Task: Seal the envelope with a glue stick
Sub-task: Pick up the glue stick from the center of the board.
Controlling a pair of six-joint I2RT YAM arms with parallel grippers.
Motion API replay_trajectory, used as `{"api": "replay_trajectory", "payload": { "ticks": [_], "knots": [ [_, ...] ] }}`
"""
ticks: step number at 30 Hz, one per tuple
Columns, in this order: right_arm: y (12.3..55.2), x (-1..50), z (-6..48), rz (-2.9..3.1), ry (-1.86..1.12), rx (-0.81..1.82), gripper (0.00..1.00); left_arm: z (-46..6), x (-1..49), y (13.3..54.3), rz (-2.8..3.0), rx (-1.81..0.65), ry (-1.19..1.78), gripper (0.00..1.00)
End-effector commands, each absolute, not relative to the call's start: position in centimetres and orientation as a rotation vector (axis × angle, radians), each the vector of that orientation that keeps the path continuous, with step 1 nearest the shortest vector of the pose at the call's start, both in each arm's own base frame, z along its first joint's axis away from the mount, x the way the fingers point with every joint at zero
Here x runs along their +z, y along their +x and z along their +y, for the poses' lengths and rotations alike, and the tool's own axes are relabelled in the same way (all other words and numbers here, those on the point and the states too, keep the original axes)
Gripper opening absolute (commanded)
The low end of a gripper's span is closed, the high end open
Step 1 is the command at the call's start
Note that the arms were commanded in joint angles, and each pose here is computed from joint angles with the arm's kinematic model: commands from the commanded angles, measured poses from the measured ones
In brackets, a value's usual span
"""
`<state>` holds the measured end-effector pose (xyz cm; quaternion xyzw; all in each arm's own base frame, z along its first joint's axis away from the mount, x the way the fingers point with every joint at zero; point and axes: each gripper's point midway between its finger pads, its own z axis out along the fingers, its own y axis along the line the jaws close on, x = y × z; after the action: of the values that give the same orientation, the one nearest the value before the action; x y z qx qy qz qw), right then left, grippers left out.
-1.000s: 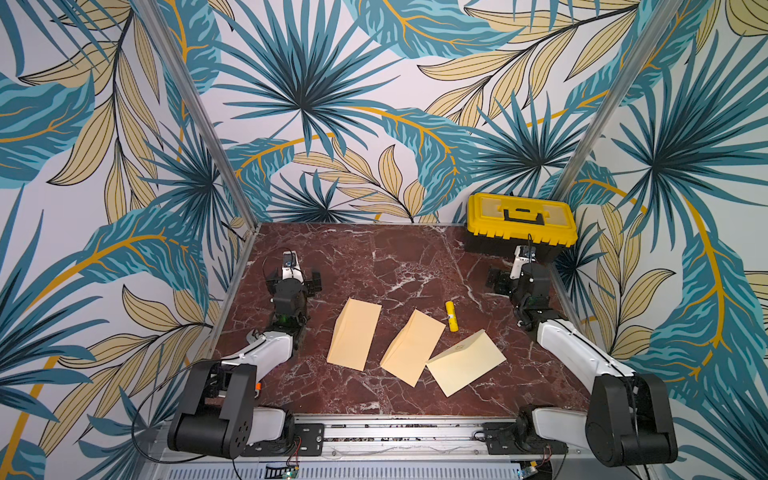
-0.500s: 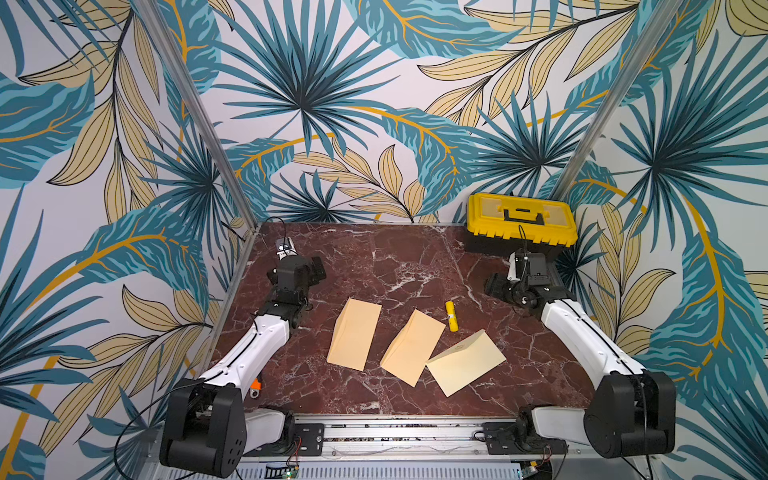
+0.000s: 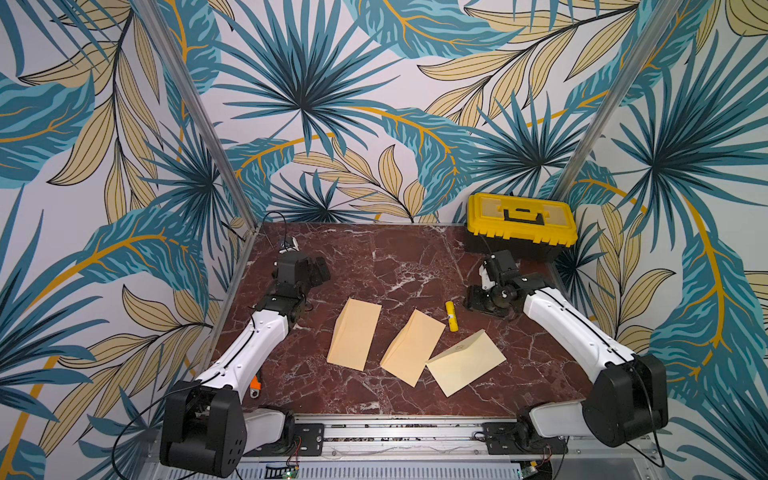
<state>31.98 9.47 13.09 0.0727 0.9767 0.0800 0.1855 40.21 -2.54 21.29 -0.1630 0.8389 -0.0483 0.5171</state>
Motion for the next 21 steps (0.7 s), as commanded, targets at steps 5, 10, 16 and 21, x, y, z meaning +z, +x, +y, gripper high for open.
{"api": "replay_trajectory", "payload": {
  "ticks": [5,10,16,21],
  "knots": [
    [32.0,10.1,11.9,2.883,0.118,0.077,0.59,-3.3,22.3,40.7,2.012,-0.167,-0.388,1.0],
    [33.2,8.0,13.6,2.907,0.08,0.074,0.57,-3.3,22.4,40.7,2.008,-0.179,-0.401,1.0],
    [34.4,5.8,13.6,2.934,0.044,-0.006,0.52,-3.4,22.2,40.4,2.021,-0.18,-0.391,1.0],
    [34.6,3.9,13.3,2.963,0.024,-0.058,0.5,-3.4,21.9,40.3,2.032,-0.173,-0.392,1.0]
  ]
}}
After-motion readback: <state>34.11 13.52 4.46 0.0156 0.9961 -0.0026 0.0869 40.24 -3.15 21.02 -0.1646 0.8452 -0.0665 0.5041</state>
